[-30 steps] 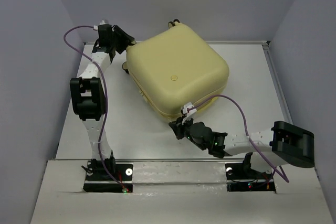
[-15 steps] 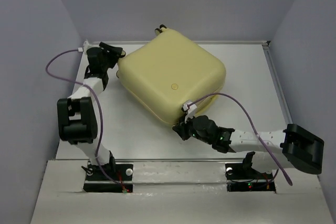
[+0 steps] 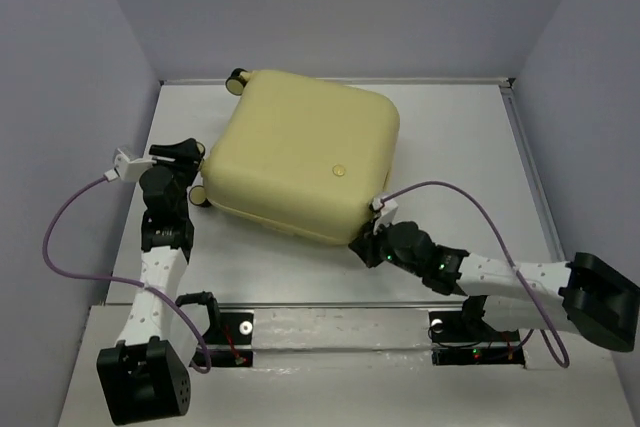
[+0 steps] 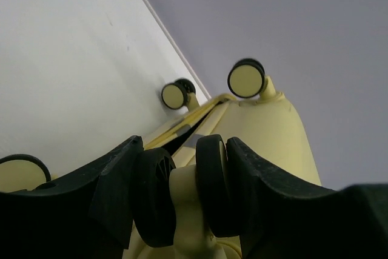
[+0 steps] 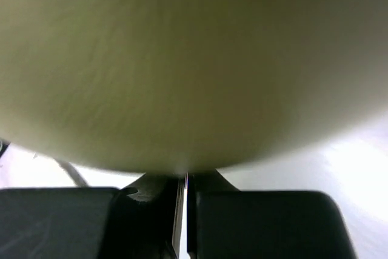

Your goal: Pack the luggage

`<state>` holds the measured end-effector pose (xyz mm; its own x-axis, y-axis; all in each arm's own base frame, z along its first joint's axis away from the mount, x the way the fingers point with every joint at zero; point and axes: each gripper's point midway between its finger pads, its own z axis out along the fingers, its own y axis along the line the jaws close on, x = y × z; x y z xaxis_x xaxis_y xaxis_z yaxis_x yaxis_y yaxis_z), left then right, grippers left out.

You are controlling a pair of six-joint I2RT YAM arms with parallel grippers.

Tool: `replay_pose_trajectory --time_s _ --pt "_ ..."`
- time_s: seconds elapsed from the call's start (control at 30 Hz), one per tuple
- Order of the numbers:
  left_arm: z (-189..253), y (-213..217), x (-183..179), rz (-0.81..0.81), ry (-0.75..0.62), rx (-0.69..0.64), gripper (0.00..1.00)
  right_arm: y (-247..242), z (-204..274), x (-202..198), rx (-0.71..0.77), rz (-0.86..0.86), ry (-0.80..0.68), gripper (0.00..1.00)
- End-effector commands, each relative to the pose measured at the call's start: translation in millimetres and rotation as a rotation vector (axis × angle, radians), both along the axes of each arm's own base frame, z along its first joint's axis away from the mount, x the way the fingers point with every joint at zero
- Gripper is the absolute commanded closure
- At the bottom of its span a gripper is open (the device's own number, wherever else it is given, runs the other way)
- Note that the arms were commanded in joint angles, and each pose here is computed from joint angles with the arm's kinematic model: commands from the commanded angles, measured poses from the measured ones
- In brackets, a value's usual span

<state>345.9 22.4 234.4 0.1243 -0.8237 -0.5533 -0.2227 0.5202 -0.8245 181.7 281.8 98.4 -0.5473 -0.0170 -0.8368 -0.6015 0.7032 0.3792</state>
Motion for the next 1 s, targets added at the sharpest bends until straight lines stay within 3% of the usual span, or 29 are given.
replay_pose_trajectory --time_s 0.0,0.13,0.17,0.33,0.43,0.53,0.63,0.67,0.77,0.9,0.97 --pt "-40.0 -69.3 -26.5 -0.354 0.103 0.063 0.94 87.8 71.9 -61.8 0.389 0.219 -0.012 0.93" --pt "-47.9 -74.8 -41.6 -0.374 0.084 0.030 0.94 70.2 96.1 -13.7 0.386 0.058 -0.101 0.93" --pt "-49.2 -75.6 -44.8 -0.377 0.080 0.029 0.94 47.5 124.4 28.1 0.413 -0.033 -0.148 0.93" --pt "-45.5 -80.1 -56.3 -0.404 0.059 0.037 0.94 0.9 201.6 93.7 0.408 -0.075 -0.287 0.93" --pt "-45.7 -84.2 -61.7 -0.428 0.051 0.040 0.94 -20.4 201.8 104.4 0.376 -0.082 -0.297 0.93" --pt "-39.9 -75.0 -64.7 -0.393 0.058 0.115 0.93 -31.0 155.5 96.8 0.307 -0.087 -0.222 0.93" --pt "-19.4 -69.5 -67.0 -0.365 0.029 0.155 0.68 -39.4 113.6 88.2 0.266 -0.112 -0.147 0.93" --pt "-14.1 -69.3 -66.7 -0.366 0.024 0.177 0.44 -40.4 106.7 86.2 0.257 -0.112 -0.135 0.93" --pt "13.7 -65.5 -65.7 -0.345 -0.009 0.228 0.07 -44.1 95.5 85.5 0.232 -0.124 -0.123 0.93" --pt "89.6 -45.9 -76.3 -0.231 -0.117 0.339 0.01 -49.9 101.8 93.9 0.199 -0.140 -0.144 0.93" --pt "107.2 -46.8 -81.6 -0.238 -0.142 0.395 0.07 -48.3 104.9 94.3 0.189 -0.125 -0.153 0.93"
